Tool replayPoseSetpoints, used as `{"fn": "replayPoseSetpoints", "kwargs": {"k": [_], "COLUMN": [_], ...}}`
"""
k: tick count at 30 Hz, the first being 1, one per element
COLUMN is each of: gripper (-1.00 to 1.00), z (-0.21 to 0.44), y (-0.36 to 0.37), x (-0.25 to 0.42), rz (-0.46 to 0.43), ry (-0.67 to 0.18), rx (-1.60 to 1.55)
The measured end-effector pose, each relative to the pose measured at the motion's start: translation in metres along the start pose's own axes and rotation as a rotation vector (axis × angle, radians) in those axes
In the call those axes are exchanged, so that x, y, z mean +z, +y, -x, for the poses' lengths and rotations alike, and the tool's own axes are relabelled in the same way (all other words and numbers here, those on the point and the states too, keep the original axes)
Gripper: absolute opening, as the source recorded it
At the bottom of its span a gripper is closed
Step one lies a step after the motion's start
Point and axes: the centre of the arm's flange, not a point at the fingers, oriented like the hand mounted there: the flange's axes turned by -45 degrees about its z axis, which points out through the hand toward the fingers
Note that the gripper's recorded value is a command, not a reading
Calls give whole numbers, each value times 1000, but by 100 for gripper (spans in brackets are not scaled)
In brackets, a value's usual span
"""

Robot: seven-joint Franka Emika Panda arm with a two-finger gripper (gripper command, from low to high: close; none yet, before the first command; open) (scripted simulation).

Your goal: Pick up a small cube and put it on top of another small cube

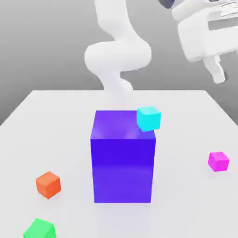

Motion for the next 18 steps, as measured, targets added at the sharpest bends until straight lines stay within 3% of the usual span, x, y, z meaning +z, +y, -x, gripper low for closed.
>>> {"fn": "replayPoseSetpoints", "kwargs": {"k": [8, 18], "gripper": [0, 0], "z": [23, 94], "y": [-86, -192], "x": [102, 195], "rz": [-107, -179], "ry": [-144, -318], "rx": [-283, -675]}}
